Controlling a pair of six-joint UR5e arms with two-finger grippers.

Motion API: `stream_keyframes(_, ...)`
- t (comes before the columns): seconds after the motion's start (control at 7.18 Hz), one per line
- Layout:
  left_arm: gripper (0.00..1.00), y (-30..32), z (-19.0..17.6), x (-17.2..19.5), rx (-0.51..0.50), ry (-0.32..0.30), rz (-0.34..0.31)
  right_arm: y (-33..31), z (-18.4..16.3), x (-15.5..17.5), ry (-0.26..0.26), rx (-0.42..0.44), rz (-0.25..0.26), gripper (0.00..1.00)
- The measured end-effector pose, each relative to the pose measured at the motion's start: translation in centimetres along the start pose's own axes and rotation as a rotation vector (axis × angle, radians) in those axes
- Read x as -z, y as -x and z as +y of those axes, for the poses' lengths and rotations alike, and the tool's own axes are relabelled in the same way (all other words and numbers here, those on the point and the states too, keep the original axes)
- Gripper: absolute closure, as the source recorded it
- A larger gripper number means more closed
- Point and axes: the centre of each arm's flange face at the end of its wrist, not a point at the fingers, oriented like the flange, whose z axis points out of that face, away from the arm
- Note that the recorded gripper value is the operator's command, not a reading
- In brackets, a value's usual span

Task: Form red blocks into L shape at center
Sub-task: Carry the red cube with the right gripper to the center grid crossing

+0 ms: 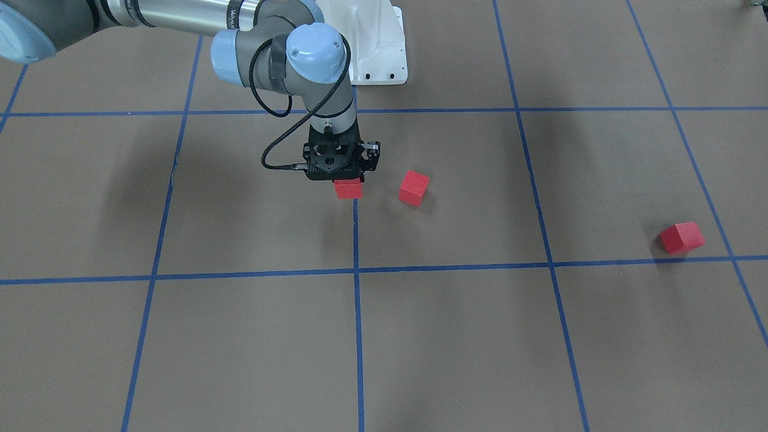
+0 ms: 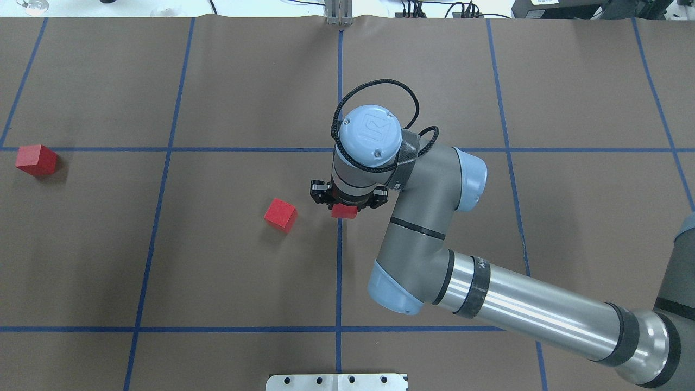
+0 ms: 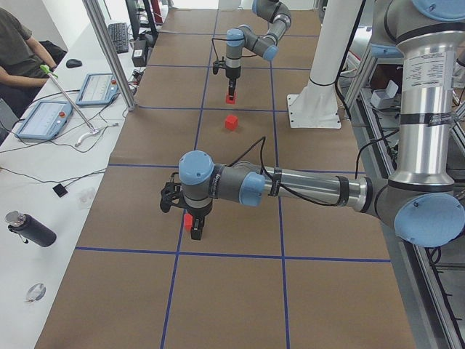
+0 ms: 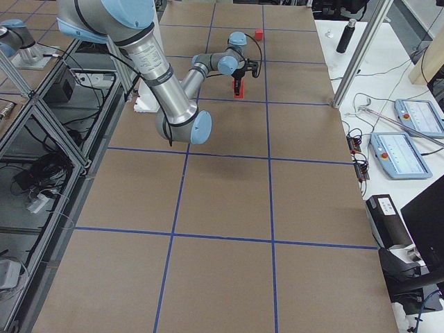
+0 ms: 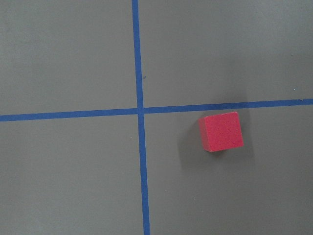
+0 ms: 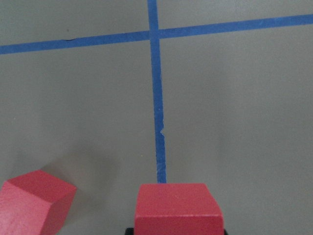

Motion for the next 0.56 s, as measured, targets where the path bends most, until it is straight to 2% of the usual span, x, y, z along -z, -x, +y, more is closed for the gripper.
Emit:
stream_keyframes(0.42, 0.00, -0.1, 0.0, 0.1, -0.001, -0.001, 0.000, 0.9, -0.9, -1.7, -0.006, 0.001, 0.007, 1.00)
stream_keyframes(0.56, 0.00, -0.1, 0.0, 0.1, -0.001, -0.001, 0.000, 1.1, -1.1, -2.1, -0.005, 0.002, 0.014, 0.88)
